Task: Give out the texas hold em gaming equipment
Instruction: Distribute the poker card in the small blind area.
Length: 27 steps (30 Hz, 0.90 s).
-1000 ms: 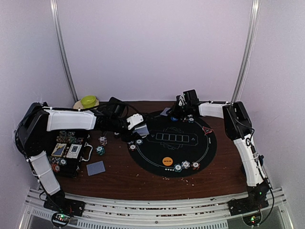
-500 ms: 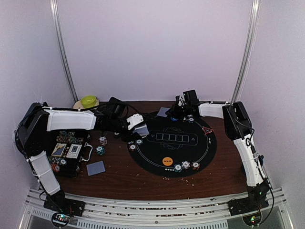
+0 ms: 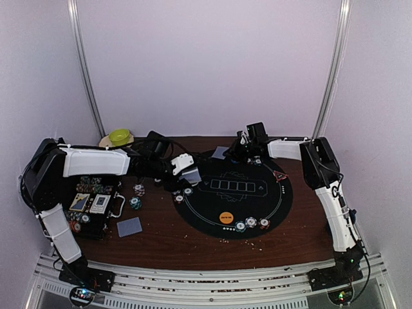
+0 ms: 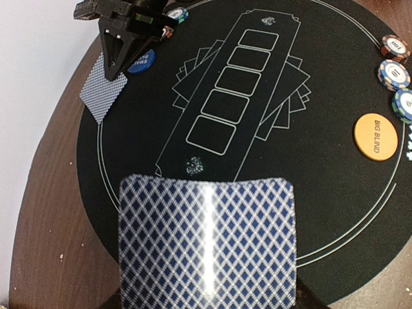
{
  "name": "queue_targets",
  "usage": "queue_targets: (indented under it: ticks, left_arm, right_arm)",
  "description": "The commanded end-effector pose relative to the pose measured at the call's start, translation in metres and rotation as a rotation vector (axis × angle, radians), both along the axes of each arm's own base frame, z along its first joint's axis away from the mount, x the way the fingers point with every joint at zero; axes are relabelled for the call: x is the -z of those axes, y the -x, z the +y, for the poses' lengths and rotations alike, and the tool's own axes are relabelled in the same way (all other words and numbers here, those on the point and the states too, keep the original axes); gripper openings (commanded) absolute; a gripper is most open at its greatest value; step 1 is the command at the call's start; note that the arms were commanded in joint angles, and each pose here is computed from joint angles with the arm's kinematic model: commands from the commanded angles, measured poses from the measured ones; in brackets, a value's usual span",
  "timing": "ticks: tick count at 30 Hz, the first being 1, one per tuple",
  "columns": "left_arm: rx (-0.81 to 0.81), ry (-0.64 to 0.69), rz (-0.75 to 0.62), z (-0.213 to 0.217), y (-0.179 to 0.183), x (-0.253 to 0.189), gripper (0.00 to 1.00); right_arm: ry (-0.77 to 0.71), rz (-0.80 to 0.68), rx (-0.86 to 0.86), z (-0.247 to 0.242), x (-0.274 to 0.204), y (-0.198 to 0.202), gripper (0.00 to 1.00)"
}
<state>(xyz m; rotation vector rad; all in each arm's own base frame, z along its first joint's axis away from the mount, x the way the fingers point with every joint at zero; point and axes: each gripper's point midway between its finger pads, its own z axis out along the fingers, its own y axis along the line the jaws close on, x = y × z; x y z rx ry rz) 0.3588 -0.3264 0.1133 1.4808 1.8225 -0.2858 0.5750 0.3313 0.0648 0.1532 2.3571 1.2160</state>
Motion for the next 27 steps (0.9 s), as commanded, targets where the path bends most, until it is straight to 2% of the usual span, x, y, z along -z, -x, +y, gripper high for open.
queue_targets:
  ticks: [1,15,23,27]
  left_arm:
    - [0.007,0.041,-0.055,-0.005,-0.009,-0.023,0.03]
    - [0.004,0.031,-0.052,-0.005,-0.011,-0.019,0.03]
    - [0.004,0.029,-0.053,-0.005,-0.011,-0.018,0.03]
    - [0.003,0.028,-0.052,-0.004,-0.011,-0.018,0.03]
  right_arm:
    - [-0.001,-0.008,0.037,-0.006,-0.008,-0.006,0.05]
    - [-0.004,0.000,0.074,-0.023,-0.005,-0.017,0.02]
    - [-0.012,0.010,0.042,-0.014,0.000,-0.009,0.19]
    - [-0.017,0.015,0.019,-0.007,-0.001,-0.002,0.22]
